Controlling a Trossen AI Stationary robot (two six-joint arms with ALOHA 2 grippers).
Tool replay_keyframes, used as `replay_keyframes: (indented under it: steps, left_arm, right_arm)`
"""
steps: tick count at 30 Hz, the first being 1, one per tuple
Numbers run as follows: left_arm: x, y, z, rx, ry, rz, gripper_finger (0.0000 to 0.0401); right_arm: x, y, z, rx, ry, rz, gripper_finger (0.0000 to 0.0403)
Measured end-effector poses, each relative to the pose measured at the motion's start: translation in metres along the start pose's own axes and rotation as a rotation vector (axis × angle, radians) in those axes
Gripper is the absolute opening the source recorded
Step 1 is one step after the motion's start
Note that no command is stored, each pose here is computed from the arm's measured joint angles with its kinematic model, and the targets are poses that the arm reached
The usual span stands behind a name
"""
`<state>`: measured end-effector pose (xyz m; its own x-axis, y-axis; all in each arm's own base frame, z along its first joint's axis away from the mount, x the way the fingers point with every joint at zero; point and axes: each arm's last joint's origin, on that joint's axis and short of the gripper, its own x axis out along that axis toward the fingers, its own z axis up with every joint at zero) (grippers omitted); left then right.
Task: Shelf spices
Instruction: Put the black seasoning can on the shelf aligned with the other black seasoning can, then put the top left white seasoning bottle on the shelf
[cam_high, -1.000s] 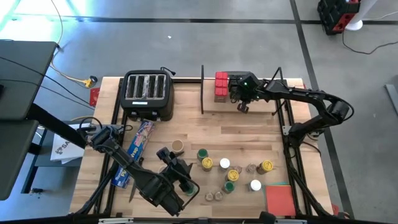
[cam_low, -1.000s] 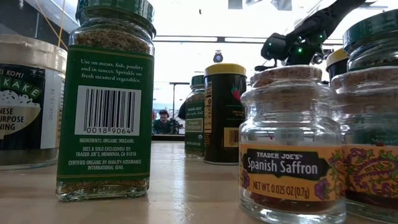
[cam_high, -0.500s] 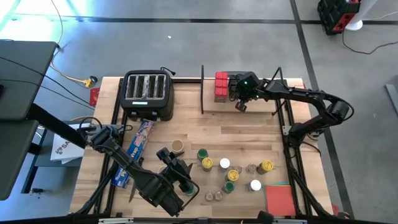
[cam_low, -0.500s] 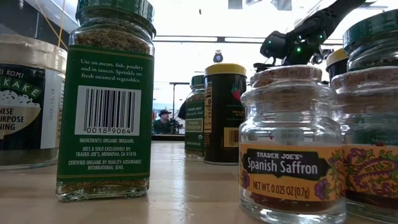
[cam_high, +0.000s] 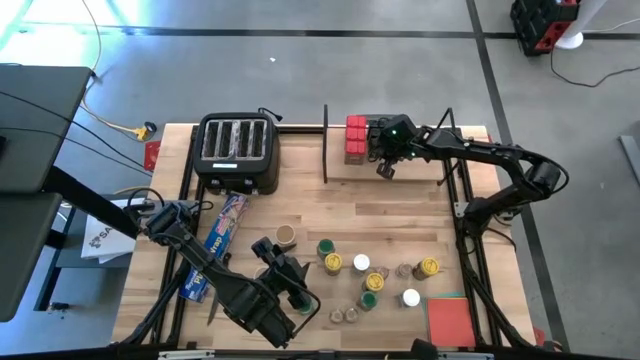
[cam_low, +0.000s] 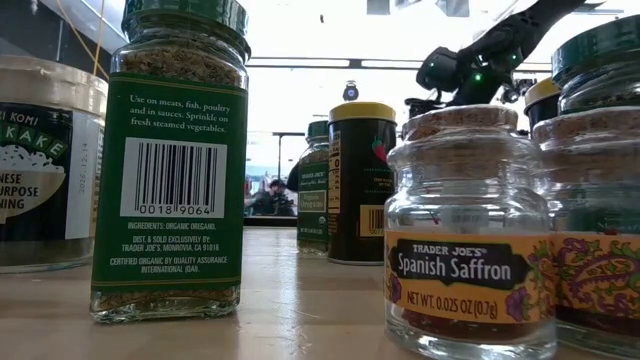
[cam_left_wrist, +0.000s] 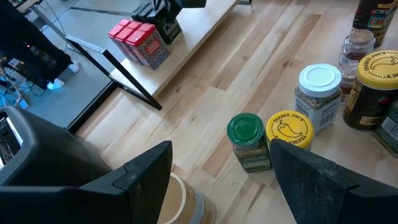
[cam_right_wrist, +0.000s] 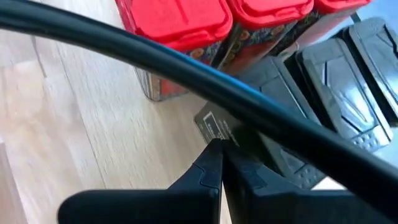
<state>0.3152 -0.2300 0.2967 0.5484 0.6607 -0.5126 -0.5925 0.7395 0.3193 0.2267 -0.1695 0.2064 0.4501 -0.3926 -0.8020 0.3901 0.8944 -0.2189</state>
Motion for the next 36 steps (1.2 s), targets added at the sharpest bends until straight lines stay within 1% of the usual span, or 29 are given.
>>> replay_keyframes:
  steps: [7, 13, 16, 19, 23, 27, 32, 36]
  left_arm:
    - [0.0, 0.0, 0.0, 0.002, -0.001, 0.0, 0.0268]
    - [0.0, 0.0, 0.0, 0.004, -0.001, 0.0, 0.0268]
    - [0.0, 0.0, 0.0, 0.002, -0.001, 0.0, 0.0268]
    - [0.0, 0.0, 0.0, -0.001, -0.001, 0.0, 0.0268]
    - [0.0, 0.0, 0.0, -0.001, -0.002, 0.0, 0.0268]
    - [0.0, 0.0, 0.001, -0.004, -0.028, 0.008, 0.0268]
    - [0.0, 0.0, 0.001, 0.004, -0.038, 0.011, 0.0268]
    - [0.0, -0.001, 0.002, 0.017, -0.055, 0.013, 0.0268]
  right_arm:
    - [0.0, -0.001, 0.004, 0.018, -0.045, -0.014, 0.0002]
    - [-0.001, 0.0, 0.004, 0.013, -0.042, -0.005, 0.0002]
    - [-0.01, 0.007, 0.004, -0.008, -0.04, 0.02, 0.0002]
    - [-0.03, 0.02, 0.006, -0.044, -0.064, 0.048, 0.0002]
    - [-0.069, 0.048, 0.009, -0.084, -0.154, 0.102, 0.0002]
    - [-0.108, 0.09, 0.007, -0.148, -0.286, 0.158, 0.0002]
    - [-0.148, 0.152, -0.009, -0.295, -0.418, 0.227, 0.0002]
    - [-0.17, 0.194, -0.027, -0.428, -0.492, 0.284, 0.0002]
